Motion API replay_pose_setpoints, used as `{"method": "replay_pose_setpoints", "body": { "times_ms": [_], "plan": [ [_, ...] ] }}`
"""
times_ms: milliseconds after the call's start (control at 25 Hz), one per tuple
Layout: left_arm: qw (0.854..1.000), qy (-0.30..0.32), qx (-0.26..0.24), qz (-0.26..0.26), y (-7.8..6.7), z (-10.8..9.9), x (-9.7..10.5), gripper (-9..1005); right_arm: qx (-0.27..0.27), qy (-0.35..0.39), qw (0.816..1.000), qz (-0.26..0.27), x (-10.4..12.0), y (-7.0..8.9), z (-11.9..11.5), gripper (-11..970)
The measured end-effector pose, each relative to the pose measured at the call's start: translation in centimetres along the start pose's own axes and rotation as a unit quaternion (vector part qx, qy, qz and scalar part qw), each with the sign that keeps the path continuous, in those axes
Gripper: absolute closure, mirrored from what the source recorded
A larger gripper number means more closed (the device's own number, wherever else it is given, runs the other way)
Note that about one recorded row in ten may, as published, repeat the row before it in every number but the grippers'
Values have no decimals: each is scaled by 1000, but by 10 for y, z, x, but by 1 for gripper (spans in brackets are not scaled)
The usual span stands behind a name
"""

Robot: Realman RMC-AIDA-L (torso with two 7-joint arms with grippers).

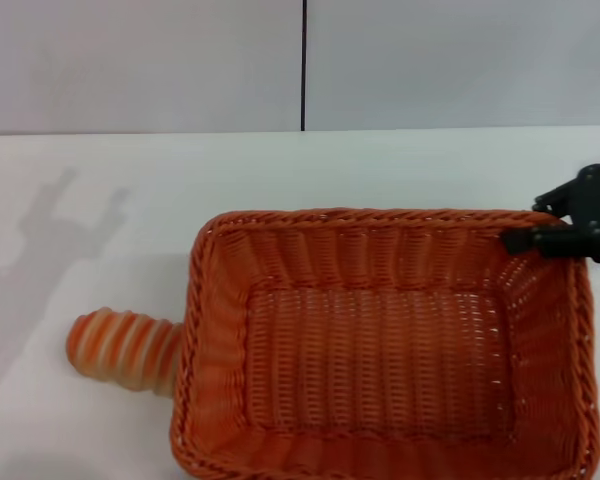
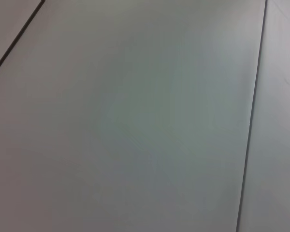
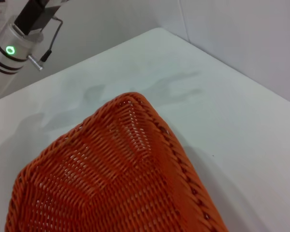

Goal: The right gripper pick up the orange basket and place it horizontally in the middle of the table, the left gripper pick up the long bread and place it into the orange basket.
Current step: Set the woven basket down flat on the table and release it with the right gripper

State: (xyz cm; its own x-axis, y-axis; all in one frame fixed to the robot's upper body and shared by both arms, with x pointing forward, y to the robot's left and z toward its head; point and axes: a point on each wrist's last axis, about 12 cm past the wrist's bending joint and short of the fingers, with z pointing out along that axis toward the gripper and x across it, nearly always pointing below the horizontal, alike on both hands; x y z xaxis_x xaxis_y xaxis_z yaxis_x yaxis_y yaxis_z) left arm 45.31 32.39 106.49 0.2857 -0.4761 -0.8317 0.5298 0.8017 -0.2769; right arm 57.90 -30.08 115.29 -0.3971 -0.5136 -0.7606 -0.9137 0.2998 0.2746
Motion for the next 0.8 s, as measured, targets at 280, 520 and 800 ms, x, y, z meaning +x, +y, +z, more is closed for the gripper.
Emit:
{"method": "replay_pose_setpoints", "body": {
  "times_ms": [280,520,800],
  "plan": [
    [1000,2,-2,0,0,0,0,176,-19,4,1000,-12,-14,-3,19,773],
    [1000,1,-3,3,2,0,-1,177,-16,16,999,-27,-22,-4,32,771],
    [1000,3,-6,6,4,1,-1,178,0,12,1000,-13,-20,-6,22,769]
  ]
}}
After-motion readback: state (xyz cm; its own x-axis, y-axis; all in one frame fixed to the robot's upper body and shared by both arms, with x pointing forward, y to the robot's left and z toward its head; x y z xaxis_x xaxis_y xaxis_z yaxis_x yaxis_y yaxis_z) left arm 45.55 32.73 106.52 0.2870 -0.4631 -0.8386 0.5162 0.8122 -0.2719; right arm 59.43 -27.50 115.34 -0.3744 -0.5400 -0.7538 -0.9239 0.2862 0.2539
